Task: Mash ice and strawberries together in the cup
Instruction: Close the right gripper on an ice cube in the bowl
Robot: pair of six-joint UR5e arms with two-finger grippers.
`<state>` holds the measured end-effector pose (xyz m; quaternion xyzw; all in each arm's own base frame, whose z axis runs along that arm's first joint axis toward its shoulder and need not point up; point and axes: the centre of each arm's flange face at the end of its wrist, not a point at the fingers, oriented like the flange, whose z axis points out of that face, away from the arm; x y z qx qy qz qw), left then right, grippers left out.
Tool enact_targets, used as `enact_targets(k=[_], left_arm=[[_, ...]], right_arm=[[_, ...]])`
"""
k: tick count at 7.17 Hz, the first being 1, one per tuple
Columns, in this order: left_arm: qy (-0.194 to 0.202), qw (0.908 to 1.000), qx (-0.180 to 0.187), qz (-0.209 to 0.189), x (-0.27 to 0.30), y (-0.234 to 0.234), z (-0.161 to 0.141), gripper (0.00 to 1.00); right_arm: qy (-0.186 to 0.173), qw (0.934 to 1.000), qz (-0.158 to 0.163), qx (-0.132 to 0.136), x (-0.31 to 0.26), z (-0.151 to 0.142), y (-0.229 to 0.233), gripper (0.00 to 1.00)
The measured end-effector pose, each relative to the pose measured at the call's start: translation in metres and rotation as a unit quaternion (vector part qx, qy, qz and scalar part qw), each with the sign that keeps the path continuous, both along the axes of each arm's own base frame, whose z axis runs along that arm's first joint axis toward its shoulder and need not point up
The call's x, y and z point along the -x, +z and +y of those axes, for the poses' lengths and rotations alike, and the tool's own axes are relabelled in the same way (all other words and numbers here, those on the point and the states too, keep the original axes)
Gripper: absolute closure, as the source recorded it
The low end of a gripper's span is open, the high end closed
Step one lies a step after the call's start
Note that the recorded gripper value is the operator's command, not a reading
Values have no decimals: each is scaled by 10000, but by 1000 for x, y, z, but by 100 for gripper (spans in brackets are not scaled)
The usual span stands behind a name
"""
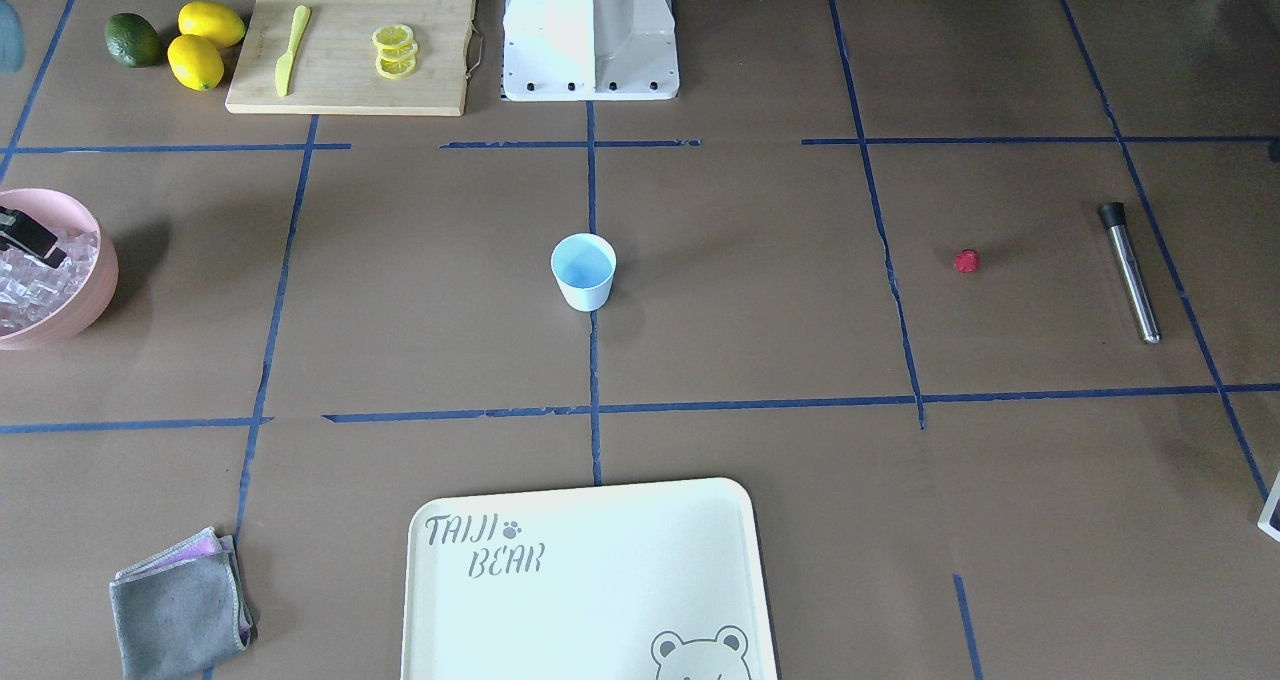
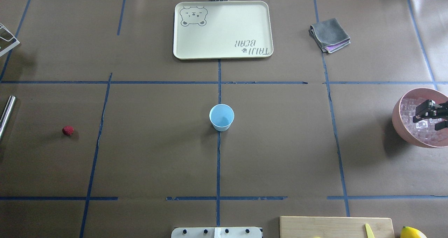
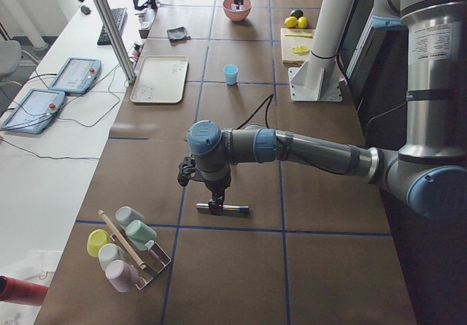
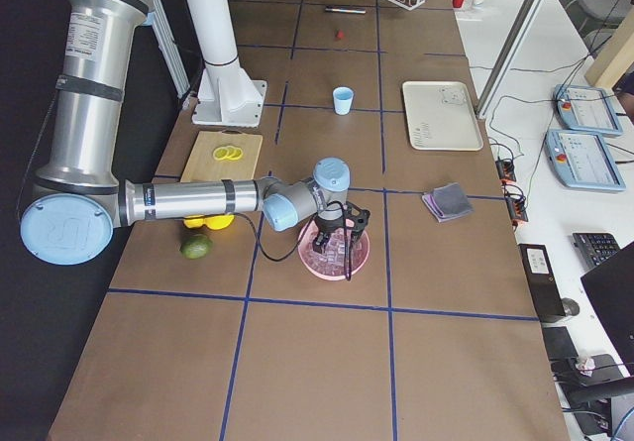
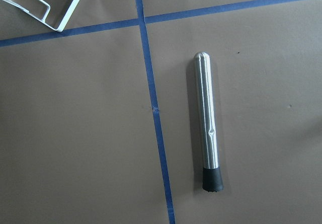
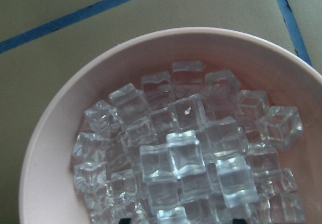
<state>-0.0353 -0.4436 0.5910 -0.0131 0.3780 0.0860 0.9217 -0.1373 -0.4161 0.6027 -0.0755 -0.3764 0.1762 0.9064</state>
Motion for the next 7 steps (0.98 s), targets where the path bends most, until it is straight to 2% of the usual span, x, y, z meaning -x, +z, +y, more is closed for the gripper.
enact_targets(k=[1,2,3,4,5,7], left_arm=[[-2,10000,0,0,0,0,0,0],[-2,10000,-2,0,0,0,0,0],[-2,10000,-9,0,0,-1,0,0],[-3,10000,-12,1,0,-1,0,0],[-5,10000,-14,1,0,-2,0,0],[-8,10000,-16,1,0,-2,0,0]], right_arm=[[9,10000,-3,17,1,0,0,43],[7,10000,-6,28,2,1,0,51],[8,10000,-8,35,2,1,0,70],[7,10000,-10,37,2,1,0,95],[-8,10000,-13,24,3,1,-1,100],[-46,9999,-121,-52,5,1,-13,100]])
